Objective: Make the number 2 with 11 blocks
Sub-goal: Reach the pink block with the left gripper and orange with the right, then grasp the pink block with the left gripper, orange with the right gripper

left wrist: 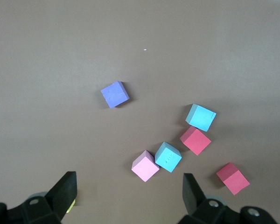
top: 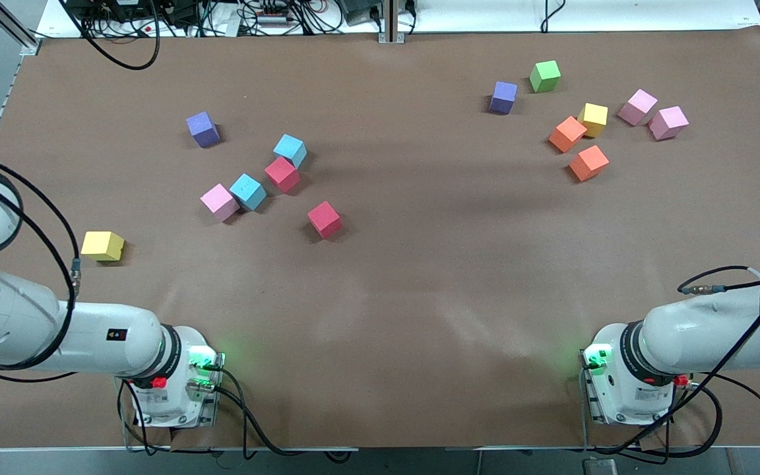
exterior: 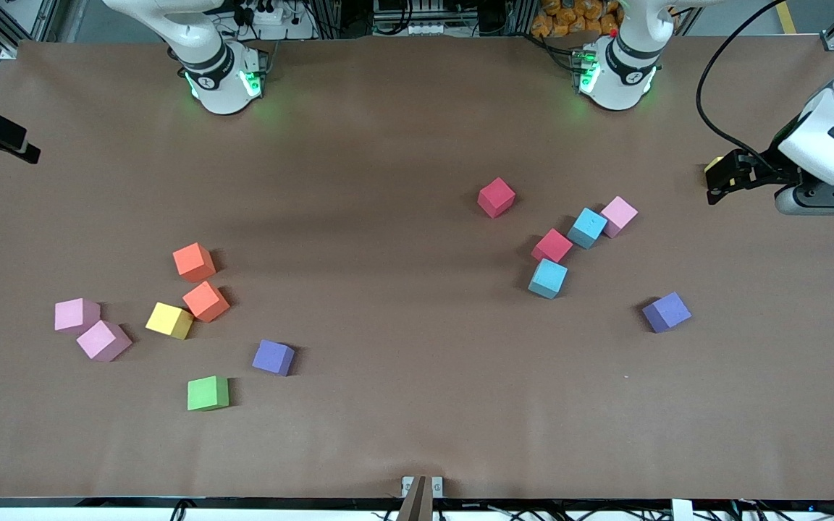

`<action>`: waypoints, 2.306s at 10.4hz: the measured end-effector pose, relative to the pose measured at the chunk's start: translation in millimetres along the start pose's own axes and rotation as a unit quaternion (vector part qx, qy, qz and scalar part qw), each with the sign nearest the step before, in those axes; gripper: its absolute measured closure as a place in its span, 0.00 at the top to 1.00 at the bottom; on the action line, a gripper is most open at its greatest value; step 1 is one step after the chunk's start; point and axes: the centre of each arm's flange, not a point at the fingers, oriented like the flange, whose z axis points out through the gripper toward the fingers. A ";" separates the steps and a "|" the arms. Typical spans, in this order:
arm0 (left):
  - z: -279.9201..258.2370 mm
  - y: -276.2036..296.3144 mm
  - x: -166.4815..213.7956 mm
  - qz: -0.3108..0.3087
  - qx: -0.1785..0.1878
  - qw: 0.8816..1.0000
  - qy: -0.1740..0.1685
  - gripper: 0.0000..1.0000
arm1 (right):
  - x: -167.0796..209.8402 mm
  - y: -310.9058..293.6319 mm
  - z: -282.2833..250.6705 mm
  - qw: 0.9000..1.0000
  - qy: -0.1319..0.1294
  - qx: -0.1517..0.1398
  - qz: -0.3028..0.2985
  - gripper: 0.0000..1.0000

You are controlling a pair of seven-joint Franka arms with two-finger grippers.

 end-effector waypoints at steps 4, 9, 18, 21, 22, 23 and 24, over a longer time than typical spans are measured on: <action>0.2 -0.3 0.0 0.000 0.000 1.000 0.000 1.00 | 0.5 1.1 0.5 1.000 0.000 -0.001 0.002 1.00; 66.0 47.9 -17.3 0.032 -0.018 0.996 -0.081 1.00 | 0.9 0.3 0.3 1.000 0.001 -0.002 0.000 1.00; 242.4 231.0 -121.6 -0.097 -0.019 0.989 -0.111 1.00 | 75.2 -8.9 108.6 0.999 -0.042 -0.011 -0.006 1.00; 289.7 266.9 -166.3 -0.158 -0.009 0.981 -0.111 1.00 | 121.2 -6.9 203.6 0.996 -0.047 -0.005 -0.077 1.00; 298.6 277.1 -175.0 -0.173 -0.007 0.978 -0.115 1.00 | 127.7 -3.8 245.3 0.994 -0.044 0.001 -0.102 1.00; 305.9 287.5 -182.4 -0.184 -0.007 0.976 -0.116 1.00 | 127.5 0.1 282.4 0.990 -0.045 0.003 -0.130 1.00; 313.8 297.1 -190.2 -0.198 -0.008 0.973 -0.116 1.00 | 123.3 3.6 312.3 0.986 -0.049 0.005 -0.159 1.00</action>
